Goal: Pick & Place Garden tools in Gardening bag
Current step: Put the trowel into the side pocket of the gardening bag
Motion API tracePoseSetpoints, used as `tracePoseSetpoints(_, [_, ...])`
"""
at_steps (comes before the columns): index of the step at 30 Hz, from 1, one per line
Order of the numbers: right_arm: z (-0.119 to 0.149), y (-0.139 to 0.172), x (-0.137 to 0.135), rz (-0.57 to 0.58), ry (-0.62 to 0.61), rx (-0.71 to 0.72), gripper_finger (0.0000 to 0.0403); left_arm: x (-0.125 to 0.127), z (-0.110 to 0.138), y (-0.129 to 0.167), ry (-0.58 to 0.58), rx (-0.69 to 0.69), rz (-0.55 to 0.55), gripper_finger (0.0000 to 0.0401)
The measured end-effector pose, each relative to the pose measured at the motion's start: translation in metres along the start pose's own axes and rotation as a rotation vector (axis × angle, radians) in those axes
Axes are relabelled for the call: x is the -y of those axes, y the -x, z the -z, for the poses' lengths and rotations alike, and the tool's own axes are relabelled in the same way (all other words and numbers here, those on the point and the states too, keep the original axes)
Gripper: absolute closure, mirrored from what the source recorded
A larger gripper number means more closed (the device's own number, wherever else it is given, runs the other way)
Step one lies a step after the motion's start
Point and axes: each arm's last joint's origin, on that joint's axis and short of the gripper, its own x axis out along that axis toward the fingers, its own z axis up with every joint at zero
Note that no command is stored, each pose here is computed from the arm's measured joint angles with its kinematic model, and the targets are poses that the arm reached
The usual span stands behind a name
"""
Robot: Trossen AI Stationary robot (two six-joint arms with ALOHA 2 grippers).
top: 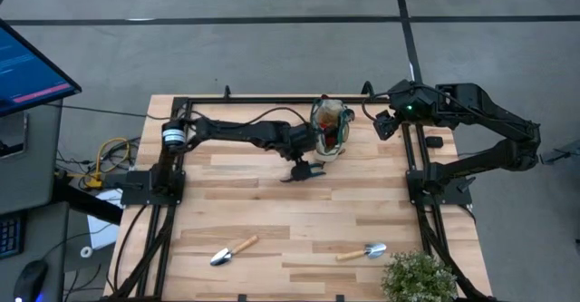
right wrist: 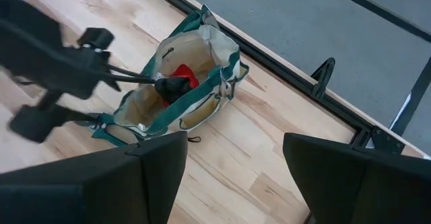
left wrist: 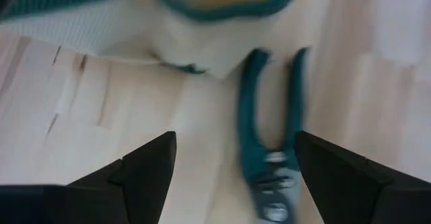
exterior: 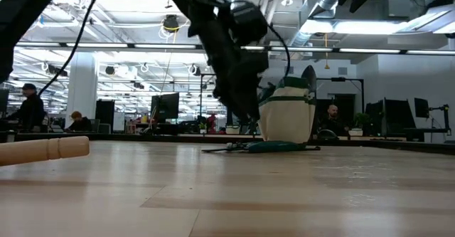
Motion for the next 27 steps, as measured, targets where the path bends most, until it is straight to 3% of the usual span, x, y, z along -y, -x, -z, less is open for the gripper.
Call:
tracePoseSetpoints(9, [0.0,0.0,-0.001,-0.019,-0.022,-0.012,0.0164,-0.023,0.002,-0.013,0.006,-0.013,-0.001,0.0101])
tracePoseSetpoints(16, [0.0,0.0,-0.001,-0.019,-0.017,-0.012,0.0164,-0.006,0.008,-0.007,-0.014,-0.082,0.065,0.0101])
tracePoseSetpoints(22, [0.001,0.0,0.0,-0.017,-0.013,-0.015,0.0164,0.001,0.001,0.059,0.008,-0.001,0.047,0.0101])
tracePoseSetpoints(27, [0.001,0.0,0.0,-0.015,-0.002,-0.018,0.0164,0.025,0.022,0.126,0.072,-0.097,0.098,0.0101])
